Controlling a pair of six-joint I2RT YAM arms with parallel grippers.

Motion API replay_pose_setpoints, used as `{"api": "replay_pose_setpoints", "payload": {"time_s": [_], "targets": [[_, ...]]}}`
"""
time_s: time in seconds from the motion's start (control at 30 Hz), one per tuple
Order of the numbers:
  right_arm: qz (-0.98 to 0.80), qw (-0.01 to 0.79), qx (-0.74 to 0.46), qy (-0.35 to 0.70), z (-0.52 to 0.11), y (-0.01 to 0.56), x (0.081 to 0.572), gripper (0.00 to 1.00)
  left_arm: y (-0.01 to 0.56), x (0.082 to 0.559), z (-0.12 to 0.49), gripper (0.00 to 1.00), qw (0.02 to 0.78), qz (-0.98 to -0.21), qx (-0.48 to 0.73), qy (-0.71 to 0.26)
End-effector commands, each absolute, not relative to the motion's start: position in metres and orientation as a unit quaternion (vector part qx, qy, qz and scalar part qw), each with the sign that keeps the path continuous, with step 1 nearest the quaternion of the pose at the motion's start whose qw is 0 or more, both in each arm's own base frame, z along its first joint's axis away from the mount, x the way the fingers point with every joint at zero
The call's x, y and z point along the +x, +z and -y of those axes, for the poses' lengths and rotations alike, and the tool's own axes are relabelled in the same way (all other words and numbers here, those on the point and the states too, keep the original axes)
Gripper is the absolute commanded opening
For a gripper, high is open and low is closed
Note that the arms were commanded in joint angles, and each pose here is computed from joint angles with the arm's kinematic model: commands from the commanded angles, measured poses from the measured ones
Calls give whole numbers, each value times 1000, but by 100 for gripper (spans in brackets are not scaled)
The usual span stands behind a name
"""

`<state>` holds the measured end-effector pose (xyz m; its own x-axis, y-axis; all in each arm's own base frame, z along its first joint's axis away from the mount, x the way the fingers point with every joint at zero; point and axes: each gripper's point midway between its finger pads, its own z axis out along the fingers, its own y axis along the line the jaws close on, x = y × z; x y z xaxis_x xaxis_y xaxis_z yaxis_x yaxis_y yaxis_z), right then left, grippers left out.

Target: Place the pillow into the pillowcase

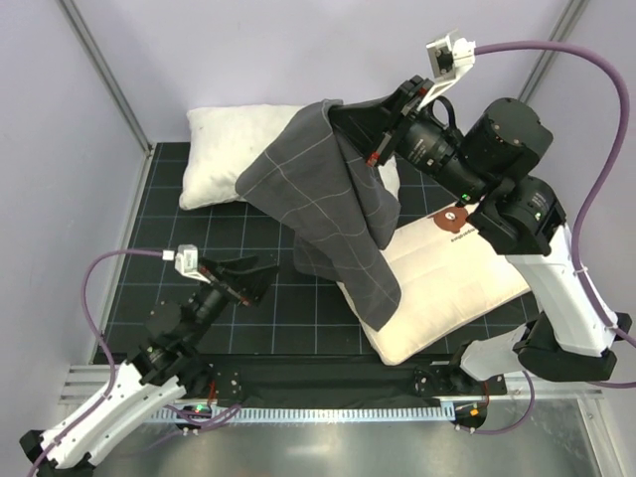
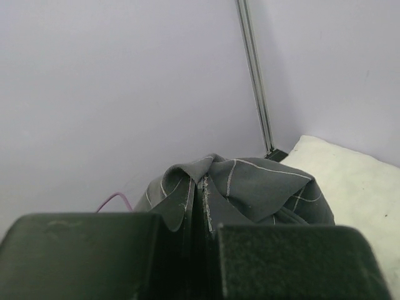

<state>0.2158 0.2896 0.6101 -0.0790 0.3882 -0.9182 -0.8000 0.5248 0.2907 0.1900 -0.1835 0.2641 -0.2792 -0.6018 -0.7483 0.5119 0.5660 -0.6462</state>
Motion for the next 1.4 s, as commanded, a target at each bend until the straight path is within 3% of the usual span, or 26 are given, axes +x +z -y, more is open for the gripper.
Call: {"api": "replay_pose_setpoints", "payload": {"time_s": [0.0, 0.27, 0.5, 0.83, 0.9, 0.93, 0.97, 1.03, 1.1, 1.17, 1.2, 1.23, 1.33, 1.37], "targets": [[-545, 676, -159, 470, -293, 631, 222, 4, 267, 167, 190, 100, 596, -630, 23, -497], [-546, 658, -155, 495, -319, 626, 233, 4, 261, 180, 213, 100, 590, -645, 65, -481], [-545, 653, -151, 504, -330, 628, 240, 4, 269, 171, 272, 100, 545, -612, 139, -556], [-550, 649, -149, 504, -339, 623, 247, 4, 270, 171, 323, 97, 537, -614, 183, -549], [-552, 644, -152, 508, -340, 620, 246, 4, 264, 182, 334, 84, 533, -628, 181, -538], [-550, 644, -152, 510, -339, 621, 245, 4, 263, 187, 336, 69, 534, -632, 177, -533], [-549, 644, -150, 511, -337, 621, 243, 4, 274, 190, 340, 35, 540, -626, 178, -533], [-554, 649, -142, 503, -331, 619, 244, 4, 273, 196, 335, 0, 544, -641, 164, -516], [-562, 662, -127, 479, -318, 619, 248, 4, 274, 207, 318, 0, 561, -658, 127, -487], [-596, 672, -95, 430, -297, 606, 259, 4, 254, 215, 281, 0, 544, -730, 103, -401], [-603, 677, -84, 415, -290, 603, 261, 4, 269, 224, 276, 0, 558, -722, 90, -400], [-610, 680, -77, 399, -283, 600, 264, 4, 246, 226, 247, 0, 533, -768, 82, -345], [-629, 683, -60, 367, -268, 583, 268, 4, 279, 234, 177, 0, 571, -774, -9, -274], [-641, 677, -64, 357, -271, 569, 271, 4, 270, 232, 141, 0, 572, -793, -46, -205]]}}
